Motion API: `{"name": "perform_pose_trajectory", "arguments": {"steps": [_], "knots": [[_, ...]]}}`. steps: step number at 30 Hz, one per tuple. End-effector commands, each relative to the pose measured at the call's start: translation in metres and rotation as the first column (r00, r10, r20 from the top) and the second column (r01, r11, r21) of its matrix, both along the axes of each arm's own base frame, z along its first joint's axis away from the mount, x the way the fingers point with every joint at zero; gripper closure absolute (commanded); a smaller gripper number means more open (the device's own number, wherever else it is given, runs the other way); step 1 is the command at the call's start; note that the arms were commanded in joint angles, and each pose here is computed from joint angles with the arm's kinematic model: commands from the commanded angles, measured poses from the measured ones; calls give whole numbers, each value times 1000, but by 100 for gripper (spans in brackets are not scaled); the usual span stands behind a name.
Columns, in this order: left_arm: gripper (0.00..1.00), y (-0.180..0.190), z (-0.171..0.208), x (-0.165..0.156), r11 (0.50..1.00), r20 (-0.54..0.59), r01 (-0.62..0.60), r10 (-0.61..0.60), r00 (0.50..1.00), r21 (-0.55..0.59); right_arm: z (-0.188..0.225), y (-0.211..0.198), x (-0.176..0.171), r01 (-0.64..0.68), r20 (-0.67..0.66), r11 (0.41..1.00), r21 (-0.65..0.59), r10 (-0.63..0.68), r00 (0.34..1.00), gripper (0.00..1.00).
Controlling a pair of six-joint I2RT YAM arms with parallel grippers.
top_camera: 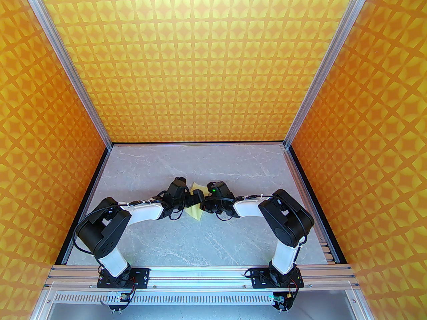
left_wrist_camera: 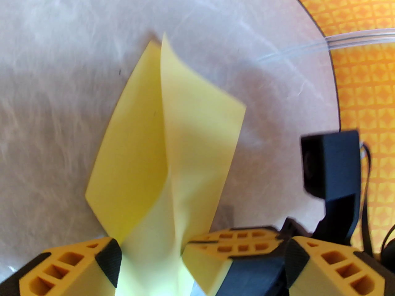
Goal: Fold a paper plane with a square sheet of paper (fold left side to right side)
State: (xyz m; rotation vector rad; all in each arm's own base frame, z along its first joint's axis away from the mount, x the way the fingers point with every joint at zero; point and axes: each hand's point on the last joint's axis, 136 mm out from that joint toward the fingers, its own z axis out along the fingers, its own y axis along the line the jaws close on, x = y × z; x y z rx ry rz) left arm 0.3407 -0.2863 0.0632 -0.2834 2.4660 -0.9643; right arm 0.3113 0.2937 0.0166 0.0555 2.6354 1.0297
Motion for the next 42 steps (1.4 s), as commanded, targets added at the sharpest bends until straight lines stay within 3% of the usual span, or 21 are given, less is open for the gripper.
{"name": "perform_pose_trajectory", "arguments": {"steps": [1,9,17,24,42], "knots": [[8,-1,5,16,1000,38,12,-12,999,-12,-38,-20,-26,1,-105,994,-110,-13,994,100],[8,1,1,21,998,40,56,-57,998,25,-39,-21,-27,-1,-111,994,-112,-12,994,100],[11,5,4,-18,993,-17,109,-110,994,-54,-39,-19,-24,1,-110,993,-117,-14,994,100],[10,18,-4,-41,993,-57,118,-119,991,-31,-40,-18,-22,0,-111,993,-119,-13,994,100],[9,17,-21,-19,981,-43,170,-166,985,90,-37,-19,-24,-1,-113,994,-114,-12,994,100]]}}
